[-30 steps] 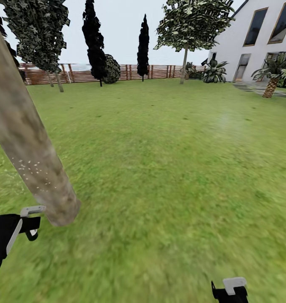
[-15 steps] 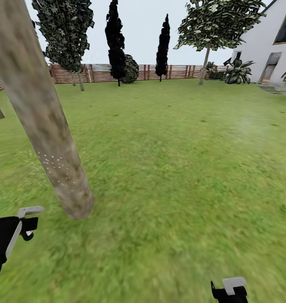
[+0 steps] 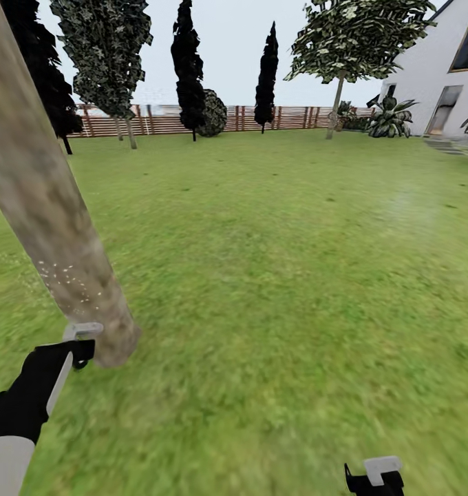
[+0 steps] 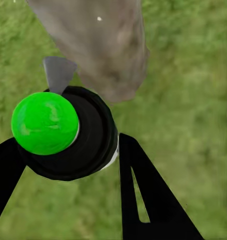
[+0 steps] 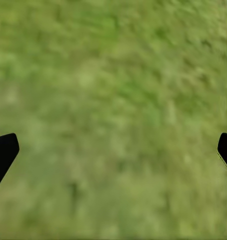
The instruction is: In the garden, pick up the pesticide atomizer on the floor and spray pesticide onto both trees until each tree trunk is fully covered.
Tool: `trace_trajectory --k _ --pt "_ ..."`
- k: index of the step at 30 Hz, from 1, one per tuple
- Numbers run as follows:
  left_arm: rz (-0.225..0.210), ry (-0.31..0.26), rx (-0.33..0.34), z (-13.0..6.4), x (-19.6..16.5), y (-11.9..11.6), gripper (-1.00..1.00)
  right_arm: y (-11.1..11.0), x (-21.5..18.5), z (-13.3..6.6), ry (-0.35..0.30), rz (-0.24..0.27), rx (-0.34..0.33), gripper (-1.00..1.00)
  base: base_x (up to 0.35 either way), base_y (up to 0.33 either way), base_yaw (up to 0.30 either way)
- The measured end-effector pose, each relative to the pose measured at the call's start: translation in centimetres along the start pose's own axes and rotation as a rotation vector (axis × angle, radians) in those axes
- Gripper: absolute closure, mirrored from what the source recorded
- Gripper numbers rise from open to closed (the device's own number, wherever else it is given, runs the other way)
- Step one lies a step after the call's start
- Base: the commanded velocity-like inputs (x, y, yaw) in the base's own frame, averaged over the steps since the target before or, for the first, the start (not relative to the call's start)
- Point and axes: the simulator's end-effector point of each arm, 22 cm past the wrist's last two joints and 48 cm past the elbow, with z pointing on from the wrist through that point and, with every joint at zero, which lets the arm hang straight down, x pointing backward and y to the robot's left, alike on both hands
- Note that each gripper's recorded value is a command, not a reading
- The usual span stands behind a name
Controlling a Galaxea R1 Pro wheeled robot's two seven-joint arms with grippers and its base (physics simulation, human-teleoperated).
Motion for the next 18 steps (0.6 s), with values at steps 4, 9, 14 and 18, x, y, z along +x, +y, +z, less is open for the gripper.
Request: trace_trajectory --k 4,9,14,18 --pt "-0.026 -0.015 -0.005 -0.33 -0.60 0.60 1.00 0.00 -0.01 -0.01 0.000 0.000 0.000 -1.00 0.163 -0.239 0.220" --pt "-0.029 -0.021 -0.003 -0.41 -0.78 0.40 1.00 0.00 -0.02 -0.01 0.000 0.000 0.000 -1.00 0.224 -0.196 0.273" --pt "-0.030 -0.026 -0.005 -0.52 -1.04 0.53 1.00 0.00 0.00 0.00 0.000 0.000 0.000 -1.00 0.088 -0.249 0.276" --pt "-0.029 -0.031 -0.003 -0.60 -1.22 0.43 1.00 0.01 0.00 0.00 0.000 0.000 0.000 -1.00 0.003 -0.270 0.276"
